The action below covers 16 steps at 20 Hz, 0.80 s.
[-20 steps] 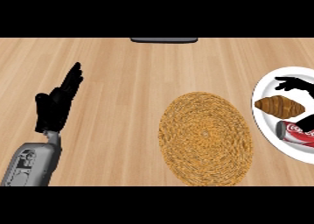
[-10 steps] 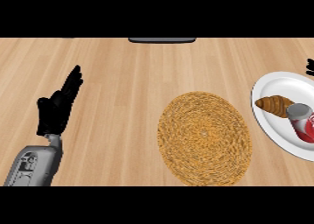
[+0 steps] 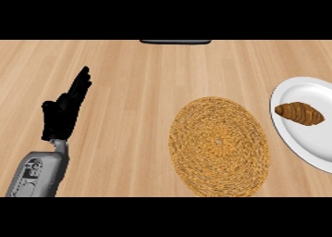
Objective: Pick the croissant from the placemat and place it in the plate
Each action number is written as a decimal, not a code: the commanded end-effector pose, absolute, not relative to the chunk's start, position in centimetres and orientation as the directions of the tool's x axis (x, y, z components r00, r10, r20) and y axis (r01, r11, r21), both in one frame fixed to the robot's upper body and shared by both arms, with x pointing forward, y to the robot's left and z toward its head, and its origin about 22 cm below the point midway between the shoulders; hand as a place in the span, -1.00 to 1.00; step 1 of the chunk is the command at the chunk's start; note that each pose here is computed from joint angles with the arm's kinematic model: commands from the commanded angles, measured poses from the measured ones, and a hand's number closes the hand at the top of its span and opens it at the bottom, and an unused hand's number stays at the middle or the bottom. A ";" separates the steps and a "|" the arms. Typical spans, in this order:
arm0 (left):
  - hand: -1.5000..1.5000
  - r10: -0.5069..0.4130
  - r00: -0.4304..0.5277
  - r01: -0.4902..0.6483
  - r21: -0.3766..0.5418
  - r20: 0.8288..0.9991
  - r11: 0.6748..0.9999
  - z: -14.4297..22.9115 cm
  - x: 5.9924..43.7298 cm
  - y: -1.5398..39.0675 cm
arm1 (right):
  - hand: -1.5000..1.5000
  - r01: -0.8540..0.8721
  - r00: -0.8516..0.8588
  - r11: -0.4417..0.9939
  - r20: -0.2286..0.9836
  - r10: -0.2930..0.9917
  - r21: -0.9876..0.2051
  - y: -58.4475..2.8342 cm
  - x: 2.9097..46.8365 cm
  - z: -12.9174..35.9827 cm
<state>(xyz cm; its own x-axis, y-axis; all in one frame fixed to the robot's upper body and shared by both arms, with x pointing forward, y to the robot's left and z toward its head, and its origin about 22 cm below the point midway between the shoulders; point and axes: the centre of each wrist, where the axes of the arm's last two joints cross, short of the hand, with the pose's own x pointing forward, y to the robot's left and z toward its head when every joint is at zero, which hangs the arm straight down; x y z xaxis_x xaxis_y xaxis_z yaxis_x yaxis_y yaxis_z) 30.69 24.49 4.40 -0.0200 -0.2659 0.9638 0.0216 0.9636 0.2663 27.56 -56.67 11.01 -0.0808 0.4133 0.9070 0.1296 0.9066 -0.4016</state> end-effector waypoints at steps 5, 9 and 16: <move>0.00 -0.261 -0.025 0.016 0.262 0.965 0.965 5.2 31.1 24.5 | -1.00 0.081 -0.134 0.933 0.923 0.360 -0.352 -60.4 22.8 13.0; 0.00 -0.255 -0.030 0.016 0.256 0.966 0.967 4.5 31.1 24.2 | -1.00 0.102 -0.126 0.927 0.920 0.371 -0.360 -60.4 22.4 12.3; 0.00 -0.260 -0.034 0.040 0.261 0.965 0.965 4.5 30.7 24.4 | -1.00 0.108 -0.095 0.926 0.923 0.372 -0.362 -60.9 21.8 12.7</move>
